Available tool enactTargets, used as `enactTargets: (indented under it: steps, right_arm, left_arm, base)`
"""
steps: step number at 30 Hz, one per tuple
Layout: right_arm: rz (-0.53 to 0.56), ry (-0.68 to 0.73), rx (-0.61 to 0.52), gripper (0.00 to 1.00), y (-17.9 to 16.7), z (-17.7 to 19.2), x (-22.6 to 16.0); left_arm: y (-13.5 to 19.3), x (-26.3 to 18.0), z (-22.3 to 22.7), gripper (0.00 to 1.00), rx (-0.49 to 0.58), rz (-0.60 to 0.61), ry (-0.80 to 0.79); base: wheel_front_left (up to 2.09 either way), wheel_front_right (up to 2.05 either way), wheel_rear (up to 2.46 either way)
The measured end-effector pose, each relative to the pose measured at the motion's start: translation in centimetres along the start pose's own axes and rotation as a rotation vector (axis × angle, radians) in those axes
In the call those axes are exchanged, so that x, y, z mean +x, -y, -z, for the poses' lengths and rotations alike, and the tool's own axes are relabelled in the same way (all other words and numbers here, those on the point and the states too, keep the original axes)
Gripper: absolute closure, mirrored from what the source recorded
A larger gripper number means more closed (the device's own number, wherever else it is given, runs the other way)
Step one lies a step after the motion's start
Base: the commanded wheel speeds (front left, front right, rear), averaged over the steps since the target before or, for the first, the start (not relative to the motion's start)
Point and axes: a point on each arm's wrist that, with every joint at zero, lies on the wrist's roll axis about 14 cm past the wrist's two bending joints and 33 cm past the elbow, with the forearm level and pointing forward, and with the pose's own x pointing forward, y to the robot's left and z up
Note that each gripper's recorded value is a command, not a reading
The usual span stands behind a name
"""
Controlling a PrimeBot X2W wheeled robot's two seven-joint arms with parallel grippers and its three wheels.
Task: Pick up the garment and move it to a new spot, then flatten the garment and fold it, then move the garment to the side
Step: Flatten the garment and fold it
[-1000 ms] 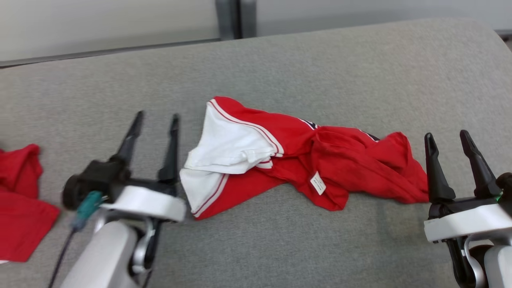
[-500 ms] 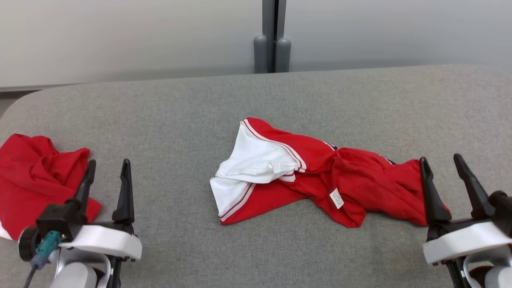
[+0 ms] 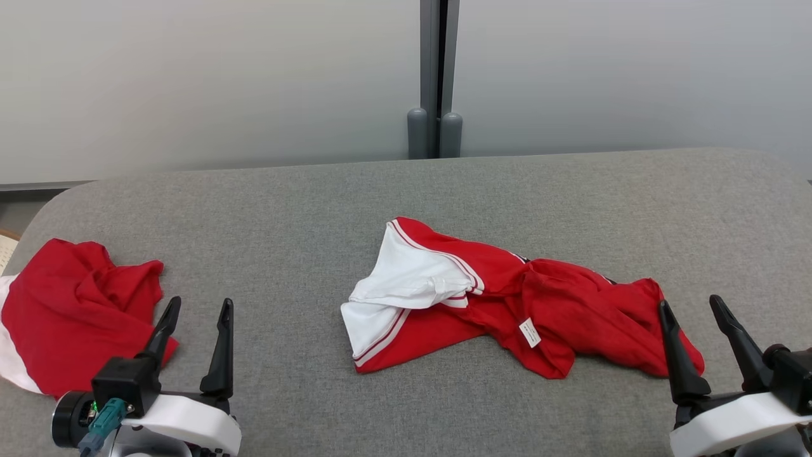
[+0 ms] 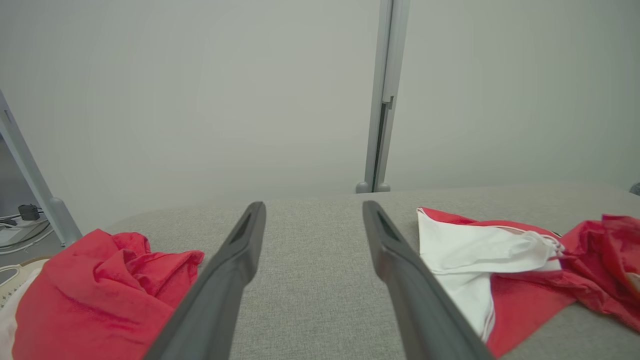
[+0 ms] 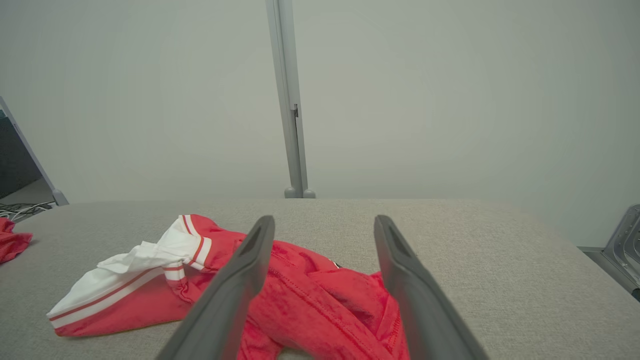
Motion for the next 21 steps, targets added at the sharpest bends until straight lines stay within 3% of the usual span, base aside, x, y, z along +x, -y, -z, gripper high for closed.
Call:
enactTargets:
  steps: [21]
  right_arm:
    - [-0.014,-0.051,0.012,0.0,-0.2,1.3,0.8]
  left_arm:
    - [0.9,0.1,-0.1,0.0,-0.007,0.008,-0.013]
  base:
    - [0.0,0.0,0.0]
